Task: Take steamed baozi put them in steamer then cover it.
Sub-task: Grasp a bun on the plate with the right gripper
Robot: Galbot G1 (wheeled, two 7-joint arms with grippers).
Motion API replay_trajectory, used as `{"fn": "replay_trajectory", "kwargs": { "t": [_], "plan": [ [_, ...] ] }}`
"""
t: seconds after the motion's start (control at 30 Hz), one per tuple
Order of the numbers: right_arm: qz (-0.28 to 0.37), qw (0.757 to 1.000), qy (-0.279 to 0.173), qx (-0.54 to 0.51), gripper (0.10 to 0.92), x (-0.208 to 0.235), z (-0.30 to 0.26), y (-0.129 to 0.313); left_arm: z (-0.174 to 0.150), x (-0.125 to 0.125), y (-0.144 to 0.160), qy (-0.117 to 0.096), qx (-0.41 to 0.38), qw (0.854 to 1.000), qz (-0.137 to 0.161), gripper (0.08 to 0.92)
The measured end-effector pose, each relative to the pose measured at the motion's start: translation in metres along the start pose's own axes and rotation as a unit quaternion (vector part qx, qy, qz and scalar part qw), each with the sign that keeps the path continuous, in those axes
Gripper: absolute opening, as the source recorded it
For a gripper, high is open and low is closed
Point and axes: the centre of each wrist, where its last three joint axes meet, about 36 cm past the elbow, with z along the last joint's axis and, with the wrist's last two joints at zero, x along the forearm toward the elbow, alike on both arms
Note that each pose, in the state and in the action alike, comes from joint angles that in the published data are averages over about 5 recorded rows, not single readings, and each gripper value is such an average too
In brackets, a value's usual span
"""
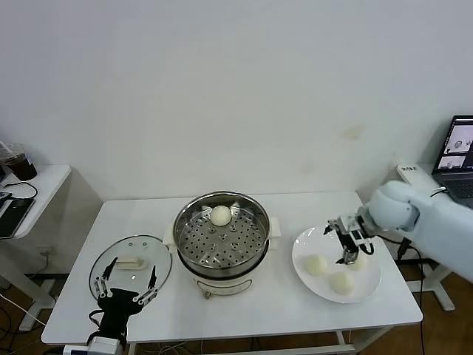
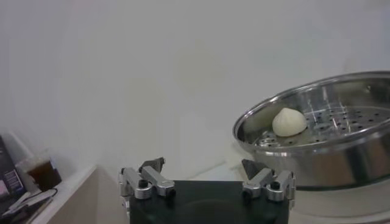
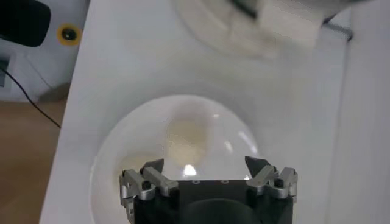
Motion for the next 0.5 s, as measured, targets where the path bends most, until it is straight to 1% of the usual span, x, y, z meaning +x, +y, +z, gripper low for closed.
{"fn": "replay_trajectory", "kwargs": {
  "t": [0.27, 0.5],
  "plan": [
    [-0.016, 0.999, 0.010, -0.026, 0.823, -0.047, 0.008, 0.008, 0.003, -0.001, 0.002, 0.005, -0.004, 1.000, -0.002, 0.823],
    [-0.017, 0.999, 0.008, -0.037, 0.823, -0.075, 0.001, 0.000, 0.003, -0.001, 0.004, 0.006, -0.007, 1.000, -0.006, 0.823]
  ]
}}
